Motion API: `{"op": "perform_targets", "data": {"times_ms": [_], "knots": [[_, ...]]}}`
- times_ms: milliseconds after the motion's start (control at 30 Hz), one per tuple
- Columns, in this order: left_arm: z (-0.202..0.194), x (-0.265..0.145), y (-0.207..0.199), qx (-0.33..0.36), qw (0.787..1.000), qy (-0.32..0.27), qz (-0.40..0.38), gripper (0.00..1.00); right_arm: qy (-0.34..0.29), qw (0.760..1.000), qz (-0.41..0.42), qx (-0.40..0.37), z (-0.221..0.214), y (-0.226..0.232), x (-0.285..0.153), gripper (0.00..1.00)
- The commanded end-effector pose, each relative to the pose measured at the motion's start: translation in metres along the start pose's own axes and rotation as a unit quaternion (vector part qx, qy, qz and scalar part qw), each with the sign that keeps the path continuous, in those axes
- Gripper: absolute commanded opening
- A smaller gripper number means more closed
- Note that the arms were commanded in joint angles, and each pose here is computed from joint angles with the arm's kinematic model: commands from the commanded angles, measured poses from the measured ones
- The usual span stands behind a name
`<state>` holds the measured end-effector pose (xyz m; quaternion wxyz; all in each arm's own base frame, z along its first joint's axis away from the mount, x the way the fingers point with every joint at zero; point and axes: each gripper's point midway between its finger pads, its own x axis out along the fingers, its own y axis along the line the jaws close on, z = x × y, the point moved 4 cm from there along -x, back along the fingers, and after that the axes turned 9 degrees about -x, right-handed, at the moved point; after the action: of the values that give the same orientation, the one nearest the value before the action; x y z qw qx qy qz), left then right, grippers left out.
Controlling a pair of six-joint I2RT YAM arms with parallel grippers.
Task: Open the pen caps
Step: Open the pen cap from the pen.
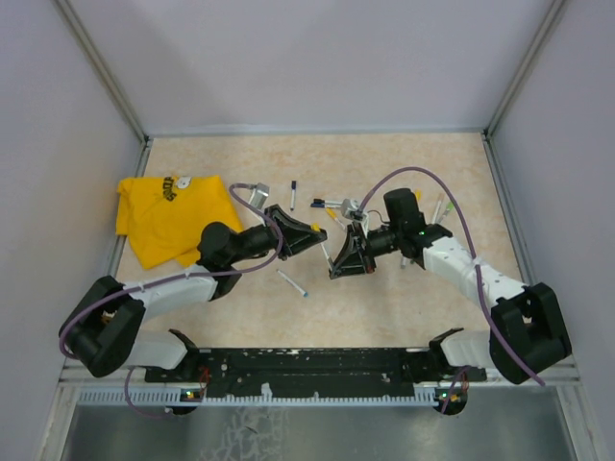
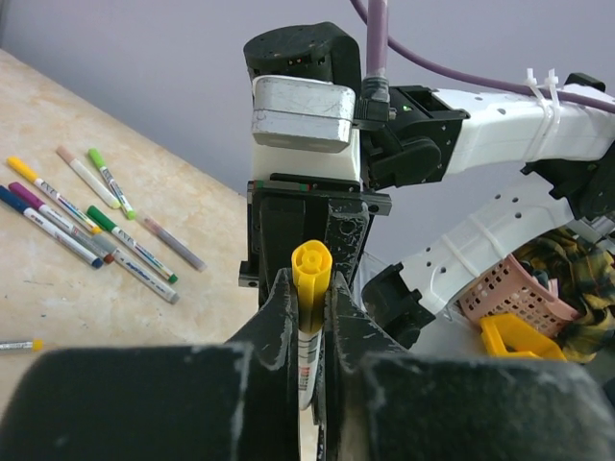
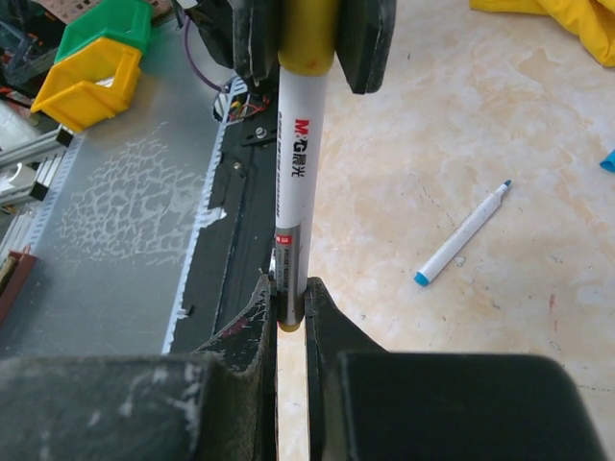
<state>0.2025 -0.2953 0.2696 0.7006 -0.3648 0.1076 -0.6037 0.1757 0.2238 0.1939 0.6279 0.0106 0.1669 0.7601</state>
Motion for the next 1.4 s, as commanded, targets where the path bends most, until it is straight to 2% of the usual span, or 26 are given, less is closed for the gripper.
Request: {"op": "perform_targets", "data": {"times_ms": [0,67,100,267,400,700,1367], "knots": [[0.014,0.004,-0.011,0.022,0.999,-0.016,-0.02,0.0,-0.008,0.999,0.007,-0.043,0.019,-0.002,0.002,0.0],[0.013,0.003,-0.01,0.022,0.999,-0.015,-0.018,0.0,-0.009,0.999,0.003,-0.042,0.02,-0.003,0.002,0.0],[0.012,0.002,-0.01,0.022,0.999,-0.017,-0.017,0.0,-0.009,0.999,0.001,-0.04,0.021,-0.003,0.002,0.04],[0.006,-0.007,-0.01,0.019,0.999,-0.041,-0.002,0.0,-0.03,0.999,-0.011,-0.031,0.026,-0.002,0.002,0.42],[-0.001,-0.016,-0.01,0.015,0.997,-0.07,0.012,0.0,-0.045,0.998,-0.024,-0.039,0.03,-0.003,0.003,0.55],[-0.015,-0.021,-0.011,0.006,0.994,-0.108,0.027,0.0,-0.094,0.994,-0.05,-0.036,0.034,-0.002,0.003,0.6],[-0.026,-0.019,-0.006,-0.013,0.992,-0.125,0.031,0.0,-0.103,0.993,-0.064,-0.013,0.03,-0.004,0.008,0.59]]}}
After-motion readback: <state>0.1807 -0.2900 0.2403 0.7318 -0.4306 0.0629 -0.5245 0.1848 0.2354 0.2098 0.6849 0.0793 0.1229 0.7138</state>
